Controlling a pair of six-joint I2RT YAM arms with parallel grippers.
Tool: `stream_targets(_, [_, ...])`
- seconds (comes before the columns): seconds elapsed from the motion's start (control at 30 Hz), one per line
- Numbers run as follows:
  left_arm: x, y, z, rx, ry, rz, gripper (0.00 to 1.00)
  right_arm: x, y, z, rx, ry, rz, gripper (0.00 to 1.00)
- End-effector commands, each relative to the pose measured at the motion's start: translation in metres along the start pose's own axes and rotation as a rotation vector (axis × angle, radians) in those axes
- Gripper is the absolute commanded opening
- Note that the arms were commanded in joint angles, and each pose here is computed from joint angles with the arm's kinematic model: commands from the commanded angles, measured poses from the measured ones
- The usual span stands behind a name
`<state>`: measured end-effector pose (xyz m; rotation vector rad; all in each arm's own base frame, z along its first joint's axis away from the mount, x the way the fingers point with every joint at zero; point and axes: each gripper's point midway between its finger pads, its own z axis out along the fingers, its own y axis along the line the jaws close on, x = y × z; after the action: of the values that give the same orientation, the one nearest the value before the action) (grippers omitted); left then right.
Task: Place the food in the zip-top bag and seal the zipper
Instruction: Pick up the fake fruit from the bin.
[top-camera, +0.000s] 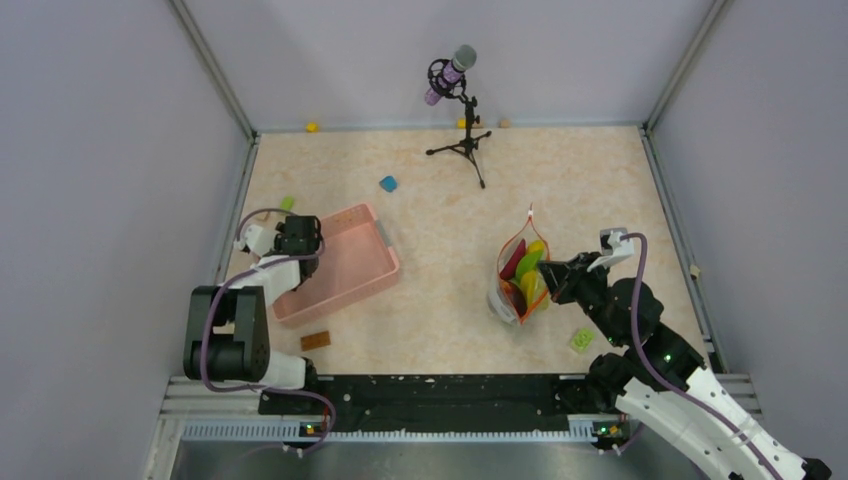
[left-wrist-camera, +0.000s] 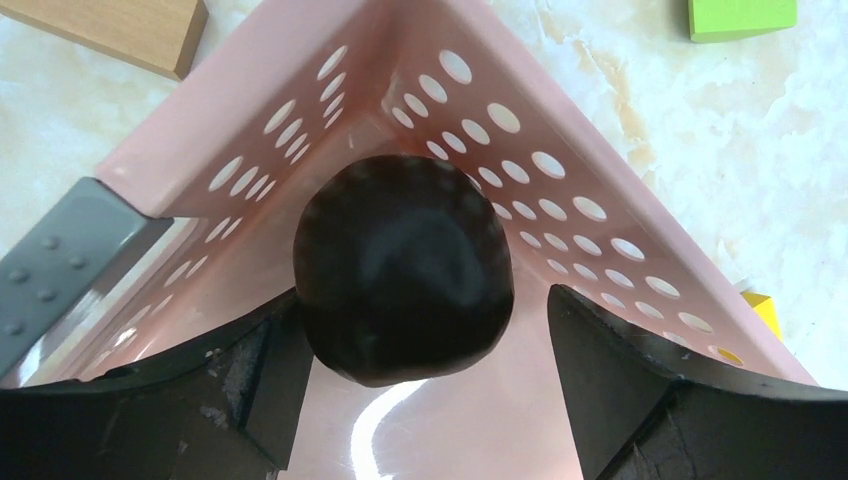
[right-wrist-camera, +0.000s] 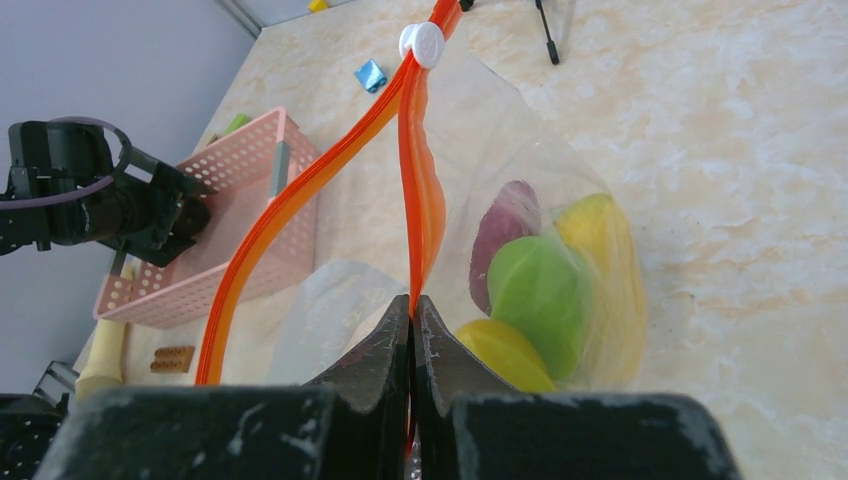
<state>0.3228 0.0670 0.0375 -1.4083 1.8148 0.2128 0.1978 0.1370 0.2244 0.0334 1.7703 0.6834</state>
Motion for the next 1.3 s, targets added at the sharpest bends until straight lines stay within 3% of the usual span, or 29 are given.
stream_targets(0.0, [-0.015,-0.017,0.002,0.031,-0.044,-0.041,0.87,-0.007,0.006,0.000,-0.027,-0.028,0.006,0.00])
stream_targets(0.23, [-0.019,-0.020,0.007,0.041,-0.034,-0.037,0.78,-0.008,0.003,0.001,-0.009,-0.033,0.006,0.00])
stream_targets(0.37, [-0.018,-0.024,0.007,0.048,-0.021,-0.024,0.67,-0.007,0.004,0.002,-0.013,-0.027,0.004,0.00])
stream_targets(0.7, [-0.012,-0.031,0.004,0.096,0.016,0.003,0.37,-0.007,0.008,0.000,-0.034,-0.023,0.004,0.00])
stream_targets(1.0, [0.000,-0.048,-0.007,0.202,0.104,0.065,0.02,-0.006,0.007,0.001,-0.030,-0.022,0.002,0.00])
stream_targets(1.27, [0.014,-0.077,-0.033,0.437,0.198,0.099,0.00,-0.007,0.005,0.001,-0.020,-0.027,0.002,0.00])
